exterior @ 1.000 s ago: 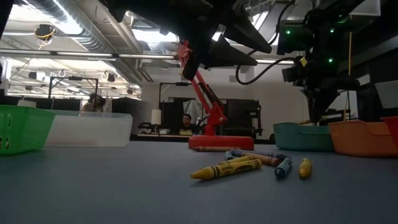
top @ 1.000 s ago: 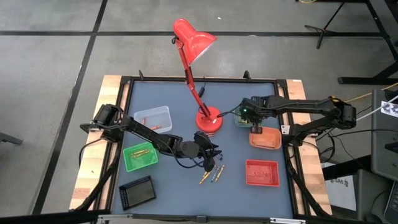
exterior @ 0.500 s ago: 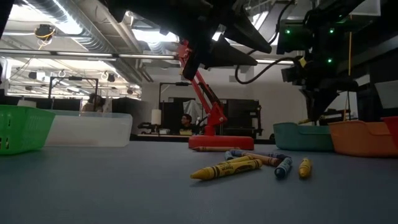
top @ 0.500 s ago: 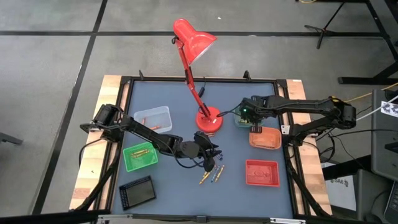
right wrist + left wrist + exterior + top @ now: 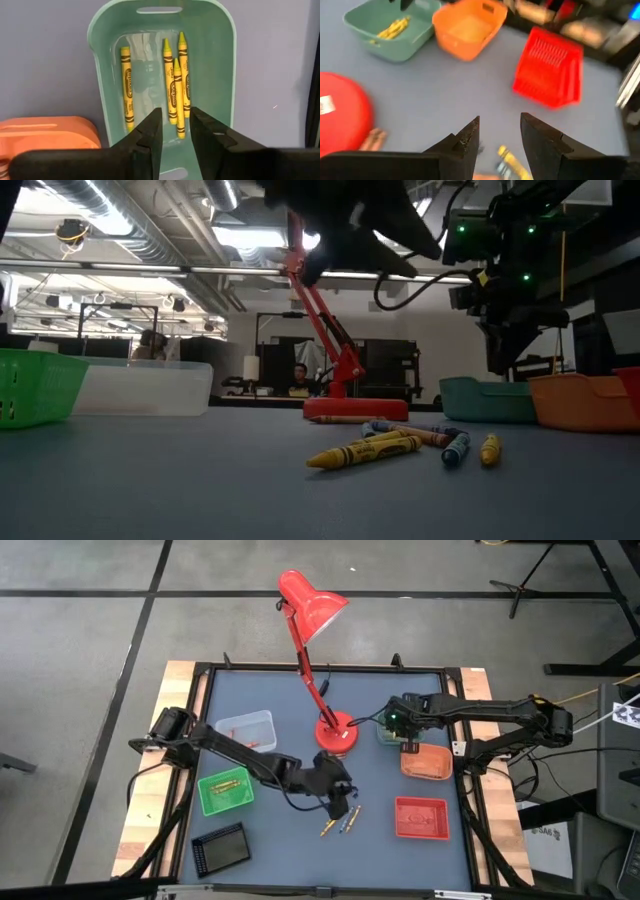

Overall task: Sort crayons
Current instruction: Put the blue crayon into the black bin, then put the brown crayon into the orange bin

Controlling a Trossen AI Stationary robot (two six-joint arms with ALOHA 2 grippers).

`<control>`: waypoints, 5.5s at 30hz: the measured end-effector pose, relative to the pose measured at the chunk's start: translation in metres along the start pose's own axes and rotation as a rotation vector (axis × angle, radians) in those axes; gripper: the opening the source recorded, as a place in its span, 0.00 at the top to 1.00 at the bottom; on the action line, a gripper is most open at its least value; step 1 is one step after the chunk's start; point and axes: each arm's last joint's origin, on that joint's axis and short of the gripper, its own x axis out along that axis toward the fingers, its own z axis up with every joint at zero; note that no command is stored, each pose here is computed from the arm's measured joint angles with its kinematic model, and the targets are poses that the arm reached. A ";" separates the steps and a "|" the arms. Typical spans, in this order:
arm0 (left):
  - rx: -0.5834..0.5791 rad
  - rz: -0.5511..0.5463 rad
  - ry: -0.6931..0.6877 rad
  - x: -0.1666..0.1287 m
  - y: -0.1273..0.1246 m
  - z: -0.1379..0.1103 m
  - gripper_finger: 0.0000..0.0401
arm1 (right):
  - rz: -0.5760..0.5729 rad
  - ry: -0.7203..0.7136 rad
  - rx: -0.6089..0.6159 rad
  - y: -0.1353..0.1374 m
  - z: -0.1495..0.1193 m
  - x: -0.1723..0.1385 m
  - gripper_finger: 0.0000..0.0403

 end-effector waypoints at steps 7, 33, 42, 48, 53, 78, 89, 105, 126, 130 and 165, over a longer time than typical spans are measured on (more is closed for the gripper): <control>0.007 0.171 0.114 -0.022 -0.008 0.031 0.68 | 0.005 -0.004 0.004 0.000 0.000 0.000 0.77; -0.284 0.353 0.286 0.051 0.001 -0.051 0.68 | 0.006 -0.006 0.008 0.000 0.000 0.000 0.77; -0.305 0.450 0.349 0.049 0.009 -0.061 0.68 | 0.006 -0.009 0.009 0.000 0.001 0.000 0.77; -0.324 0.423 0.331 0.050 0.006 -0.059 0.68 | 0.006 -0.009 0.009 0.000 0.001 0.000 0.77; -0.330 0.417 0.323 0.053 0.006 -0.060 0.68 | 0.006 -0.010 0.009 0.000 0.001 0.000 0.77; -0.330 0.452 0.398 0.066 0.012 -0.080 0.87 | -0.001 -0.038 0.015 -0.001 0.003 0.000 0.77; -0.341 0.453 0.420 0.062 0.017 -0.072 0.98 | -0.004 -0.044 -0.014 -0.001 0.004 0.000 0.77; -0.188 0.156 0.562 0.013 0.003 -0.024 0.99 | 0.059 -0.071 -0.017 0.001 0.005 -0.001 0.77; -0.066 -0.044 0.762 -0.150 -0.064 -0.029 0.99 | 0.094 -0.091 -0.016 0.002 0.007 -0.001 0.77; -0.068 -0.016 0.800 -0.172 -0.079 -0.052 0.99 | 0.173 -0.122 -0.016 0.004 0.008 -0.001 0.77; 0.009 0.222 0.935 -0.202 -0.051 -0.191 0.79 | 0.228 -0.942 -0.472 0.120 0.070 -0.072 0.77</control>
